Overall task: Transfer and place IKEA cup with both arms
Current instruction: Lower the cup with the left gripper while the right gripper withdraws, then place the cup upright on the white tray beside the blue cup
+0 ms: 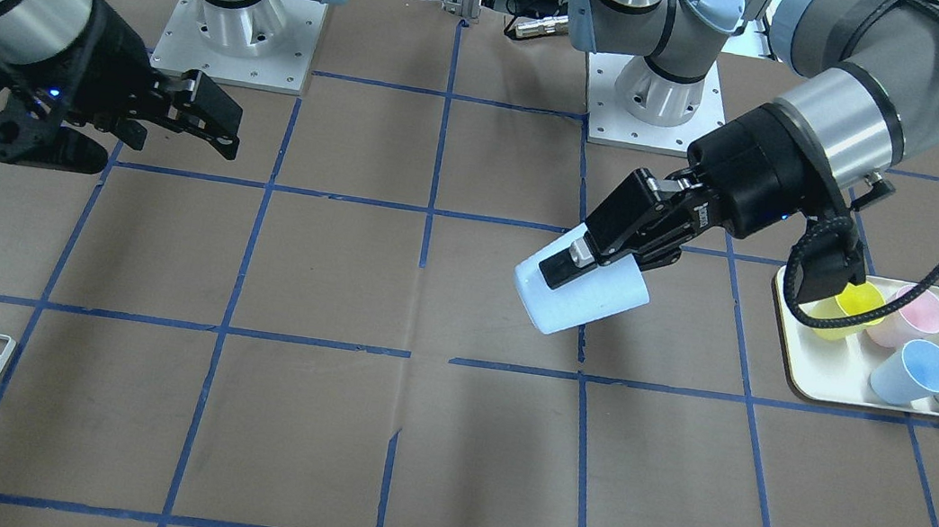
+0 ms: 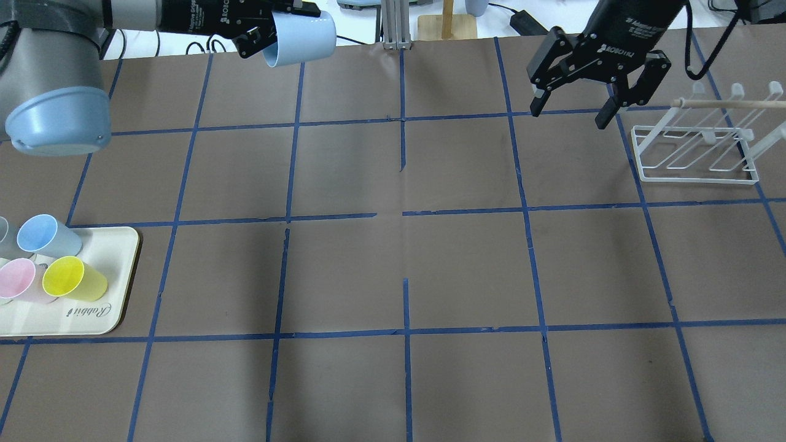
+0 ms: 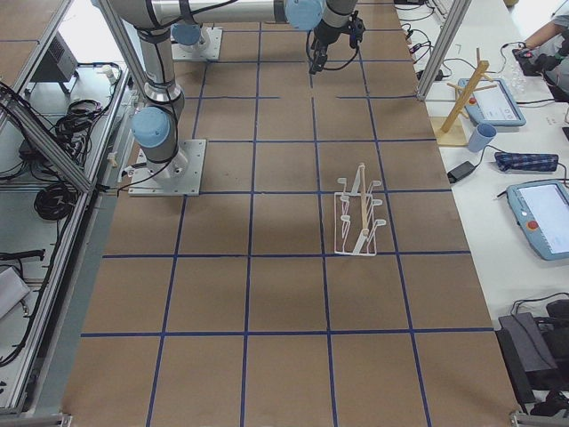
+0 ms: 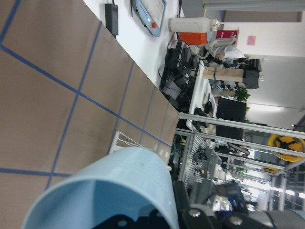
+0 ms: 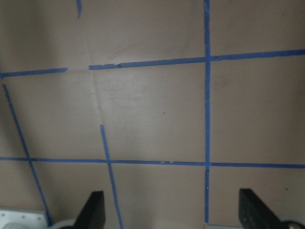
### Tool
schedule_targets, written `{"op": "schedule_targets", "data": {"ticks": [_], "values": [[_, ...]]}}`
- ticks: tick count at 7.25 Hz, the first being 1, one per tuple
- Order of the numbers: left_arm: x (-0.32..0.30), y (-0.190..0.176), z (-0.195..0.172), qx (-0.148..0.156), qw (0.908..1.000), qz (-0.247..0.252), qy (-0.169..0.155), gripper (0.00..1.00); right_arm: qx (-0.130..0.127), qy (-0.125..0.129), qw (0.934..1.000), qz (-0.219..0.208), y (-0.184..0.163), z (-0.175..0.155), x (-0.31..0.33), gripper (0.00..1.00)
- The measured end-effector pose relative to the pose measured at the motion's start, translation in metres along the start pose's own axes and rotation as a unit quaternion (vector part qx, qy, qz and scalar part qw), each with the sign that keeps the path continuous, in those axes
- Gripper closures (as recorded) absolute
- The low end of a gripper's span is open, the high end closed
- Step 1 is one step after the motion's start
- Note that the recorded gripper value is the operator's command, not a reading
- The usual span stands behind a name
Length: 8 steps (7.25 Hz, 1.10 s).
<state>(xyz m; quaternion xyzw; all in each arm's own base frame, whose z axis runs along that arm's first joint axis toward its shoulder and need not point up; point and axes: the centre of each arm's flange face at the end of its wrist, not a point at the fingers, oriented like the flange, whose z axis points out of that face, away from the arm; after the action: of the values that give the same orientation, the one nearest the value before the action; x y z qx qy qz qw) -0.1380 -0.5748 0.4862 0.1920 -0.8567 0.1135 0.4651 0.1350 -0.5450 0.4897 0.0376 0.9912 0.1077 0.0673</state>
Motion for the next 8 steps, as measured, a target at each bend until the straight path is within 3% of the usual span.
{"op": "schedule_targets", "data": {"ticks": [1,2,3,6,8], "values": [[-0.013,-0.002,0.003,0.011,0.9989,0.026,-0.038,1.00,0.018,0.038,0.9991,0.011,0.011,0.011,-0.017,0.00],[-0.027,-0.002,0.004,0.012,0.9937,0.059,-0.095,1.00,0.045,0.055,0.9974,0.017,0.022,0.021,-0.022,0.00],[-0.041,0.001,-0.001,-0.005,0.9835,0.087,-0.159,1.00,0.069,0.059,0.9957,0.015,0.031,0.025,-0.021,0.00],[-0.098,-0.001,-0.038,-0.079,0.9332,0.126,-0.327,1.00,0.113,0.065,0.9915,0.000,0.041,0.016,-0.016,0.00],[-0.147,-0.023,-0.083,-0.124,0.8926,0.163,-0.402,1.00,0.150,0.063,0.9866,-0.010,0.039,0.006,-0.020,0.00]]}}
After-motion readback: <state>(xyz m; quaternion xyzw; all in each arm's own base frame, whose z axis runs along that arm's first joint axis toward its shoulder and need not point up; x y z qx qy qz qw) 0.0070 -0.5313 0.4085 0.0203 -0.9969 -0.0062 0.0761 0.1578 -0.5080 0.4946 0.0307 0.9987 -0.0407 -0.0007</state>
